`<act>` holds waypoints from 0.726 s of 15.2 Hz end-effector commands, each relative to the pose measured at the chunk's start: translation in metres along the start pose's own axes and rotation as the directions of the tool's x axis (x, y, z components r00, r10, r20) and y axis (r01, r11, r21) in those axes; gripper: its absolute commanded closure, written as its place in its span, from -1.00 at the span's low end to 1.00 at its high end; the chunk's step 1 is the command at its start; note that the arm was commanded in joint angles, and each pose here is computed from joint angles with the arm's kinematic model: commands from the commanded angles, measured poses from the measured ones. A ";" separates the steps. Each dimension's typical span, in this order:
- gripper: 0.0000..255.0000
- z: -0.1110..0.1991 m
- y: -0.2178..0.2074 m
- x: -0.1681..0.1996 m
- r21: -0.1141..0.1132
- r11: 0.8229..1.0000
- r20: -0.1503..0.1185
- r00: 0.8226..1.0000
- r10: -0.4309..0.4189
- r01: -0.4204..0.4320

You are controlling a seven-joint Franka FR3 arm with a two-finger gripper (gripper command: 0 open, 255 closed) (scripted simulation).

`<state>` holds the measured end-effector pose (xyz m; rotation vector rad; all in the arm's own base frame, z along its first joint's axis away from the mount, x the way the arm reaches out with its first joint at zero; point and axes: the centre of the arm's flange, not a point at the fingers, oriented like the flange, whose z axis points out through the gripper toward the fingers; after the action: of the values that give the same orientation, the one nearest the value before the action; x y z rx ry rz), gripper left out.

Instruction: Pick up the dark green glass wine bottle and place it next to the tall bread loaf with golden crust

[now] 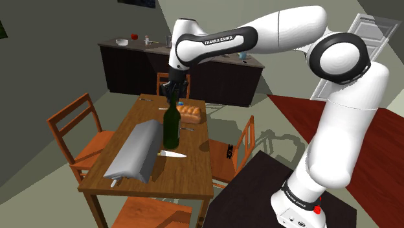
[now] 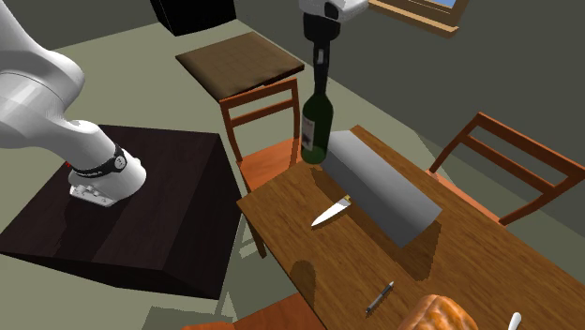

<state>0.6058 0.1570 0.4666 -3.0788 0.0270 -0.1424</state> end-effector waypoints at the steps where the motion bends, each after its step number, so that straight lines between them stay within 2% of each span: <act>1: 1.00 -0.012 -0.001 0.001 0.000 1.000 0.000 1.000 0.000 0.000; 11: 1.00 -0.065 -0.004 0.006 0.000 1.000 0.000 1.000 0.000 0.000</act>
<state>0.6059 0.1568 0.5257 -3.0788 0.0268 -0.1425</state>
